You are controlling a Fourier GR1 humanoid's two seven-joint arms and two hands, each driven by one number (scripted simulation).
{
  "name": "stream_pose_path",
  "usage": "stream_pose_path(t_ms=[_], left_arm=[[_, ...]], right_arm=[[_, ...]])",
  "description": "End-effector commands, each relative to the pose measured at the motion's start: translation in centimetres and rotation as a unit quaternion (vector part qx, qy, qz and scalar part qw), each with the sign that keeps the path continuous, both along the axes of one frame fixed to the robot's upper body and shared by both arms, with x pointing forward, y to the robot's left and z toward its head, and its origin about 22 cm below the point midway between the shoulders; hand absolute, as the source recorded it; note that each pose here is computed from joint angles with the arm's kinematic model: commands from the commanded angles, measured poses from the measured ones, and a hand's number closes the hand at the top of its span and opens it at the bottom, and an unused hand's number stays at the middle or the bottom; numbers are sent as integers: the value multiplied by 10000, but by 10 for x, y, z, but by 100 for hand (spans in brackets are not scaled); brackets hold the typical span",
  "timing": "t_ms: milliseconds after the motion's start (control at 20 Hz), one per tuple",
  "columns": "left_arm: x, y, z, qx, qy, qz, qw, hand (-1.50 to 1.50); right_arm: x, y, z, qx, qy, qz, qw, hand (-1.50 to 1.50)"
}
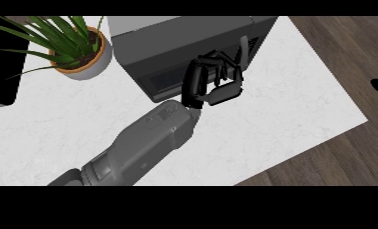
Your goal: Pick up the milk, place it into the microwave and close the microwave
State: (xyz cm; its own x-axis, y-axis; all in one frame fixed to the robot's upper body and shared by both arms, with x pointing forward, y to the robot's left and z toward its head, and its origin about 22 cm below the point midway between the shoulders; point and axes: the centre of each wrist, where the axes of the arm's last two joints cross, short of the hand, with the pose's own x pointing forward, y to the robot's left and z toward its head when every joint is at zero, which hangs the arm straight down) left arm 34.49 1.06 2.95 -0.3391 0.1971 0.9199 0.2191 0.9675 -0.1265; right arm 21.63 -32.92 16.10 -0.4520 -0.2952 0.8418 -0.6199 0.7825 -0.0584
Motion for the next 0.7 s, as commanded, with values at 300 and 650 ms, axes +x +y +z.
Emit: stream_pose_path(t_ms=[300,650], left_arm=[[18,3,9,66,28,140,9999,150],[18,4,0,569,7,51,9984,150]], right_arm=[[1,-3,7,-59,17,138,9999,-150],[3,0,15,-32,-128,442,9989,-150]])
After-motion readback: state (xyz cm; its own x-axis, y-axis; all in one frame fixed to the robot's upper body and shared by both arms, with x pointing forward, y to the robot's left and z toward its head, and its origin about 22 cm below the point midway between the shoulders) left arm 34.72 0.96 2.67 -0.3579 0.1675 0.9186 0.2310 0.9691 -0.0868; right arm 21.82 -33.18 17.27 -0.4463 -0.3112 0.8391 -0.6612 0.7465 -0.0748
